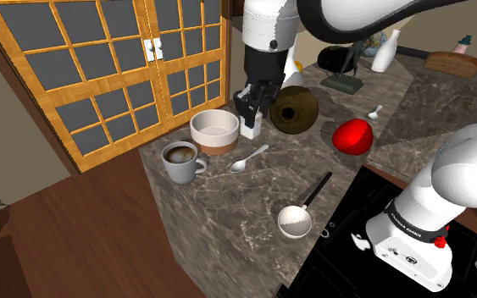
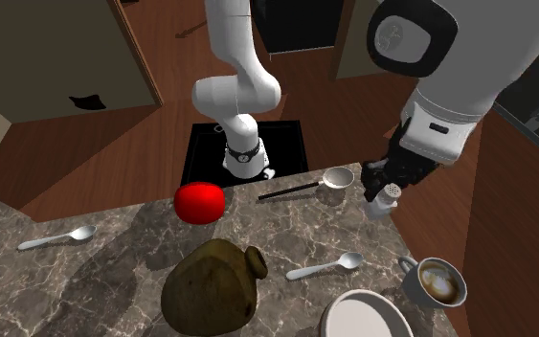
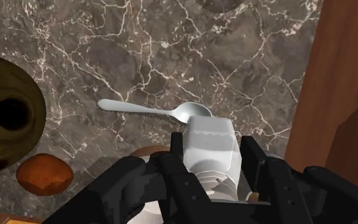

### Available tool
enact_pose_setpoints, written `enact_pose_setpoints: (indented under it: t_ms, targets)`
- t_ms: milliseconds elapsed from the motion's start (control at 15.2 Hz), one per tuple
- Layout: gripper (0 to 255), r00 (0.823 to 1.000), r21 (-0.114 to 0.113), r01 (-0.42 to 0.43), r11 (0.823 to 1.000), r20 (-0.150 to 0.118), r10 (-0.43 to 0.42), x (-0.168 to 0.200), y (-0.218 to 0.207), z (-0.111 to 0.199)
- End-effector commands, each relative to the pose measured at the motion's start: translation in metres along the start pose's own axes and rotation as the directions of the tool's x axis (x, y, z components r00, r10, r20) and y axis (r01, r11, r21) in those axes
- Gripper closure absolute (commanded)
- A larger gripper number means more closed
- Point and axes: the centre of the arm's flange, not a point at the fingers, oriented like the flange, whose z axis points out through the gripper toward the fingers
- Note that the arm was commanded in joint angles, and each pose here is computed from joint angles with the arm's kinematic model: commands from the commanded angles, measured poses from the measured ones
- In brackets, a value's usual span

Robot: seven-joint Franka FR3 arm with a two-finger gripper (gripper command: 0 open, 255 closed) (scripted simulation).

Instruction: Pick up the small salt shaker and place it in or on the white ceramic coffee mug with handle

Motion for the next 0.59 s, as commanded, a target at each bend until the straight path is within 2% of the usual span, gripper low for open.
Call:
enact_pose_setpoints:
  t_ms: [0, 528]
  targets:
    - [255, 1.0, 0.002, -0.001, 1.0, 0.0, 0.001, 0.022, -0.017, -0.001]
    - [255, 1.0, 0.002, -0.001, 1.0, 0.0, 0.001, 0.106, -0.081, -0.006]
